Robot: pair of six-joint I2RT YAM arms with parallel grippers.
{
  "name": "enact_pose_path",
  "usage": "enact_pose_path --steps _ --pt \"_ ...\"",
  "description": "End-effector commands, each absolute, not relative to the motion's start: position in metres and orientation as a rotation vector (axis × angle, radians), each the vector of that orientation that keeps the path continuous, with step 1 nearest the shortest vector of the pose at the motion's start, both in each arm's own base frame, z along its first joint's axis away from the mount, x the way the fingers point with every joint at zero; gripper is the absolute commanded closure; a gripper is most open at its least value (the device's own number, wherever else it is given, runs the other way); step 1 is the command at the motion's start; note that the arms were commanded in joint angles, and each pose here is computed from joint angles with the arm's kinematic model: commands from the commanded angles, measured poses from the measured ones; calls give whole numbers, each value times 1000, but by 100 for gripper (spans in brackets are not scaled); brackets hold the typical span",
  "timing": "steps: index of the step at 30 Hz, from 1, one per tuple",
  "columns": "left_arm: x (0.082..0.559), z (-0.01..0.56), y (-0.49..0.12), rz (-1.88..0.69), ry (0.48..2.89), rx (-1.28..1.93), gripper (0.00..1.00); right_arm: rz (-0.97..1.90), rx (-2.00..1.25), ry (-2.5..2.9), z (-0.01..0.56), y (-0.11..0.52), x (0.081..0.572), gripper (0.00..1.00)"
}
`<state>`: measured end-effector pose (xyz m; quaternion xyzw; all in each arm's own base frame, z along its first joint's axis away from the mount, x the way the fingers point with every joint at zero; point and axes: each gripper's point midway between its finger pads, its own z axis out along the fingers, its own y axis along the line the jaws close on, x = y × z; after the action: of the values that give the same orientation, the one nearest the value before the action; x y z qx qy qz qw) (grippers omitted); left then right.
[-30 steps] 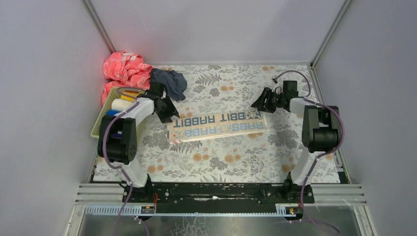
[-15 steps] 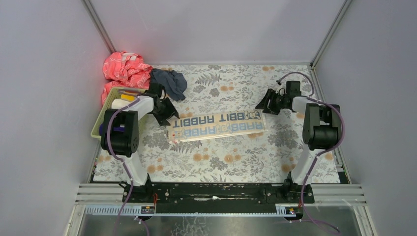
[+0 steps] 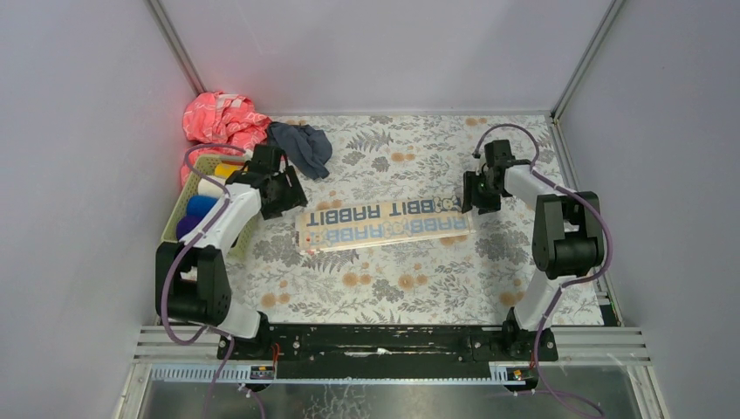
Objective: Roll the towels
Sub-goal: Fold the towel at the center of the board.
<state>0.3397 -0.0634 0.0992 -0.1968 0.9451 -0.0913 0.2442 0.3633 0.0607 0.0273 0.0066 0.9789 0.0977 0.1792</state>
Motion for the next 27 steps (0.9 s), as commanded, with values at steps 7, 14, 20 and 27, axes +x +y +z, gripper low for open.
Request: enact_pose_path --steps 7,14,20,27 --pt "318 113 -26 4 2496 -476 29 29 -110 2884 8 57 359 47" --pt "318 114 -25 10 2487 -475 28 -15 -134 3000 -20 52 336 60" --pt "318 118 -26 -5 2471 -469 29 -88 -196 3021 -28 37 330 85" --pt "319 120 -37 -83 2471 -438 29 -366 27 2925 13 -53 364 100"
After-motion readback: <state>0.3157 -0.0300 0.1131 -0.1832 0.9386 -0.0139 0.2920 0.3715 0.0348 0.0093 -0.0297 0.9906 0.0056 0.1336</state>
